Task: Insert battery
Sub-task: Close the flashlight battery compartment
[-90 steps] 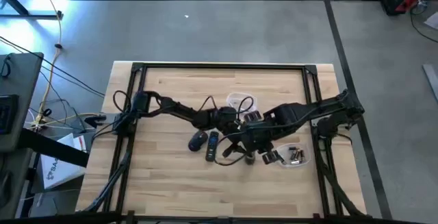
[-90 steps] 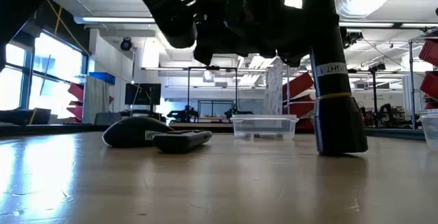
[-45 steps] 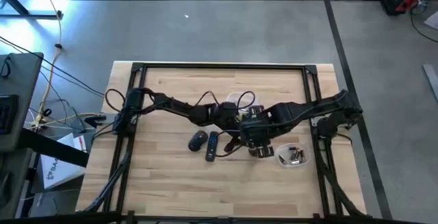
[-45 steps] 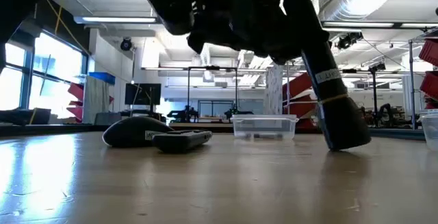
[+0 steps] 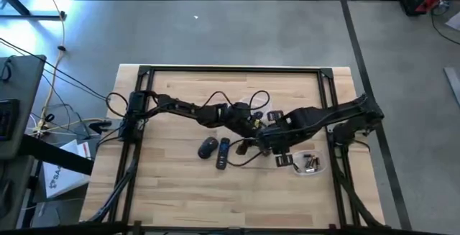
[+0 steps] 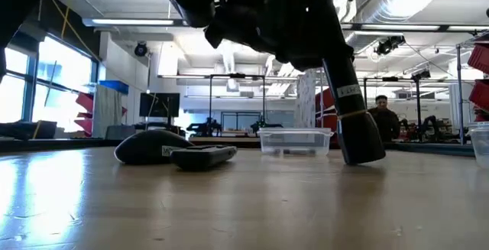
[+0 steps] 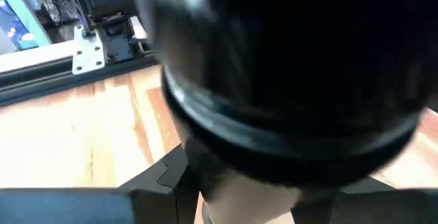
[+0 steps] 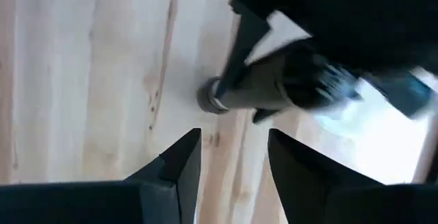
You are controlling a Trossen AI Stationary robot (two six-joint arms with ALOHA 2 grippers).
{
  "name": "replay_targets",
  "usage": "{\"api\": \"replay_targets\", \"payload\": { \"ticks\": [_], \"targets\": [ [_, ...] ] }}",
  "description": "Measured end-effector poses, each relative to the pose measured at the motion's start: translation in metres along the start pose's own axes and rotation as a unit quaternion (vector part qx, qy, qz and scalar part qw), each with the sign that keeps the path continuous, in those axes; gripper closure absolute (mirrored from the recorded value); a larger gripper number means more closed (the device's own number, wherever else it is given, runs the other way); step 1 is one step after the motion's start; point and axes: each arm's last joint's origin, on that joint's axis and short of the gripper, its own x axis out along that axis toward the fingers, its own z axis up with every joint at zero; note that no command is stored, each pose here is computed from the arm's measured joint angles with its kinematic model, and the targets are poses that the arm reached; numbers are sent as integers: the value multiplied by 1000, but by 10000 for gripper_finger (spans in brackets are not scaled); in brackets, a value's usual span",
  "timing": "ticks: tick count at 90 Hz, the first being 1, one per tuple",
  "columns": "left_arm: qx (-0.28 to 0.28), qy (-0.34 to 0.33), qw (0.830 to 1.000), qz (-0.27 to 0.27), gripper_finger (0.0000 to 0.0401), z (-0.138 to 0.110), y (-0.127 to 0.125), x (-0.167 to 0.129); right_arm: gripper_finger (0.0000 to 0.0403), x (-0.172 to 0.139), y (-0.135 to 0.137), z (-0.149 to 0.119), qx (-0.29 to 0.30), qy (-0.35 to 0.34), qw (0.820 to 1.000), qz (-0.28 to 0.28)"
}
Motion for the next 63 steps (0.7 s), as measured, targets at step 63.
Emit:
{"api": "replay_targets", "payload": {
  "ticks": [63],
  "targets": [
    [2,-7,999,32,255,4,5,7,286,-28,0,-61,65,-78,992,-79]
  ]
}}
